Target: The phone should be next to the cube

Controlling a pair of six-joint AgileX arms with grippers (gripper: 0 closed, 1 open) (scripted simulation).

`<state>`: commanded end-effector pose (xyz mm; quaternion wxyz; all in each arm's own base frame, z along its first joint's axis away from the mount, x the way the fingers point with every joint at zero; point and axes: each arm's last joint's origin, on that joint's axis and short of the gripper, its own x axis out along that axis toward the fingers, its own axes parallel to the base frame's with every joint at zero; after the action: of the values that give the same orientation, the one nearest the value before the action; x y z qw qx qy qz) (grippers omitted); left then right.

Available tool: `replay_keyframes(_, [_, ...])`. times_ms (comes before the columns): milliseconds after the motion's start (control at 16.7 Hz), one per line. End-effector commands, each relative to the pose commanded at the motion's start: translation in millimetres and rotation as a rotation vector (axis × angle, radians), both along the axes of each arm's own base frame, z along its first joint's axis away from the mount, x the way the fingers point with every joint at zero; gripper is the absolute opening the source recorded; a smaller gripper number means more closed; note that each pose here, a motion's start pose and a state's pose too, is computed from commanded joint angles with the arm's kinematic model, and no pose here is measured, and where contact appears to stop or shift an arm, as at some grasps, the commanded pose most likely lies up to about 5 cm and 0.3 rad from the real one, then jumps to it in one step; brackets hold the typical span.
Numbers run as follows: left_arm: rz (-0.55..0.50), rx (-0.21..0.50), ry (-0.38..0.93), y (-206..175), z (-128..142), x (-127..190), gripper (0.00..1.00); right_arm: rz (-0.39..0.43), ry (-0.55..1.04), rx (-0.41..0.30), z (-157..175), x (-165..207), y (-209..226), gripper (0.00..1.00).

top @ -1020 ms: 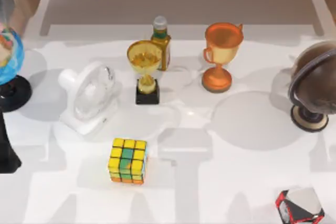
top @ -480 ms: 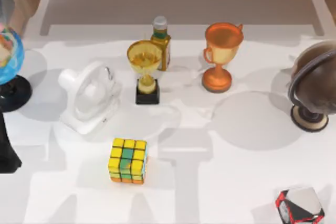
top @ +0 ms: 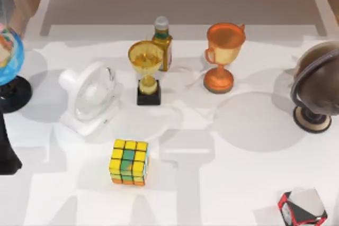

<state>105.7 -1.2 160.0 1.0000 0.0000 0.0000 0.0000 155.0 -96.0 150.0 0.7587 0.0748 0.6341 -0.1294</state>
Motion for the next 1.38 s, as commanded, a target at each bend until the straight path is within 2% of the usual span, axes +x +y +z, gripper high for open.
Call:
replay_keyframes(180, [0.0, 0.0, 0.0, 0, 0, 0, 1.0, -0.035, 0.123, 0.078, -5, 3, -17, 1.0])
replay_keyframes(300, [0.0, 0.0, 0.0, 0, 0, 0, 1.0, -0.047, 0.157, 0.104, -6, 2, -22, 1.0])
replay_keyframes(660, [0.0, 0.0, 0.0, 0, 0, 0, 1.0, -0.046, 0.16, 0.105, -8, 2, -21, 1.0])
replay_keyframes(1080, [0.0, 0.0, 0.0, 0, 0, 0, 1.0, -0.048, 0.158, 0.105, -45, 2, -22, 1.0])
replay_keyframes(1320, [0.0, 0.0, 0.0, 0, 0, 0, 1.0, -0.048, 0.161, 0.106, -47, 2, -22, 1.0])
replay_keyframes(1380, [0.0, 0.0, 0.0, 0, 0, 0, 1.0, -0.048, 0.161, 0.106, -47, 2, -22, 0.92])
